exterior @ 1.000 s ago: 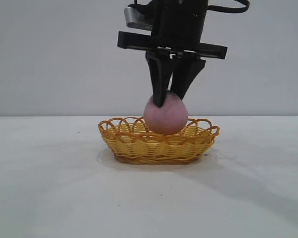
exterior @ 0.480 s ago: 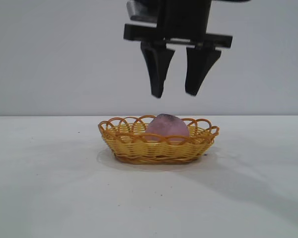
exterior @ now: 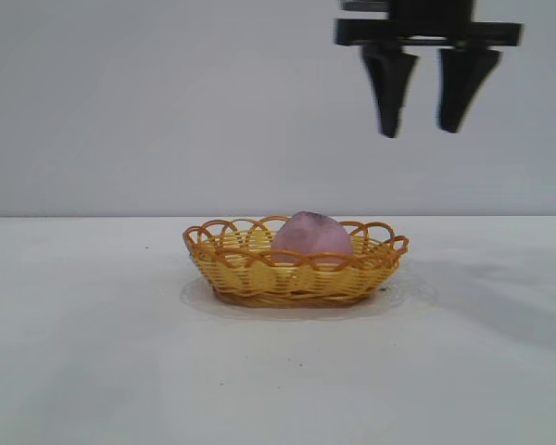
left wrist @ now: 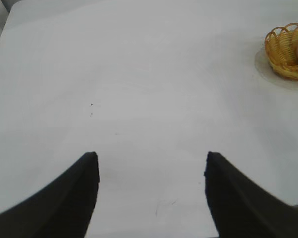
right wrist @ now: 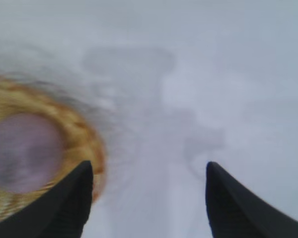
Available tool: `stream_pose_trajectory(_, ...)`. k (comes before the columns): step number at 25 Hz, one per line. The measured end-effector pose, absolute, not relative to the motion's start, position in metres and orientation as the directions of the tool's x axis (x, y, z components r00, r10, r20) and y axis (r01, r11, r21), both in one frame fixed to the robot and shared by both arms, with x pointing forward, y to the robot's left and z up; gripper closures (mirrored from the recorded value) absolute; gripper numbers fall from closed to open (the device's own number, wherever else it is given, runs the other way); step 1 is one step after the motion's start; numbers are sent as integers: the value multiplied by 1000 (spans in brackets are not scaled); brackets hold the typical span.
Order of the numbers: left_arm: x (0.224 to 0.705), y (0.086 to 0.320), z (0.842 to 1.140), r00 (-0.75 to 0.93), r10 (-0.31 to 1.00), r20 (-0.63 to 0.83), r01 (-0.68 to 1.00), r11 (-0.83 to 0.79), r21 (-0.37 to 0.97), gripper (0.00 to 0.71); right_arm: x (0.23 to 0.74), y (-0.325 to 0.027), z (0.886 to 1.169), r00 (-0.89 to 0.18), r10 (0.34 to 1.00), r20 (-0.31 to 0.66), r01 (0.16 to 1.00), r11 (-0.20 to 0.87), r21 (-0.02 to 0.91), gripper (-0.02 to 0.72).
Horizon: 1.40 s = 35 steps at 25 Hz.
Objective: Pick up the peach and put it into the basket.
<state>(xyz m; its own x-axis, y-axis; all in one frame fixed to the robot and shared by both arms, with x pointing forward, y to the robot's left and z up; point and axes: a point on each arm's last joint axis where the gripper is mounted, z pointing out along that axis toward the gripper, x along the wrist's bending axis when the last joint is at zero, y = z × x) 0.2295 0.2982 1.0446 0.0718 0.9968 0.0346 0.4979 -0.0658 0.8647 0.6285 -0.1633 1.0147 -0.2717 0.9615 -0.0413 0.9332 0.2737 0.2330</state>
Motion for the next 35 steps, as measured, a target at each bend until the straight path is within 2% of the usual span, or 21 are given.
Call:
stream_pose_trajectory(5,230,298,1045,72,997,35,498,-66,865,302,638,-214,1019,-149,988,-43,965,155,212,286)
stream_pose_trajectory(9,230,298,1045,72,997,35,498,-66,865,302,633,-229,1036,-112,993,-43,968,119,222,286)
stream_pose_trajectory(14,230,298,1045,72,997,35,498,-66,865,302,614,-234,1069,-105,994,-42,964,112,242,286)
stream_pose_trajectory(18,230,298,1045,72,997,35,498,-66,865,302,590,-238,1112,-99,994,-33,934,105,341,286)
stream_pose_trajectory(23,230,298,1045,72,997,35,498,-66,865,302,543,-247,1168,-93,995,-19,870,91,484,286)
stream_pose_trajectory(28,230,298,1045,72,997,35,498,-66,865,302,484,-259,1196,-89,996,-16,820,83,567,286)
stream_pose_trajectory(35,230,298,1045,72,997,35,498,-66,865,302,386,-278,1186,-86,996,-15,780,77,621,286)
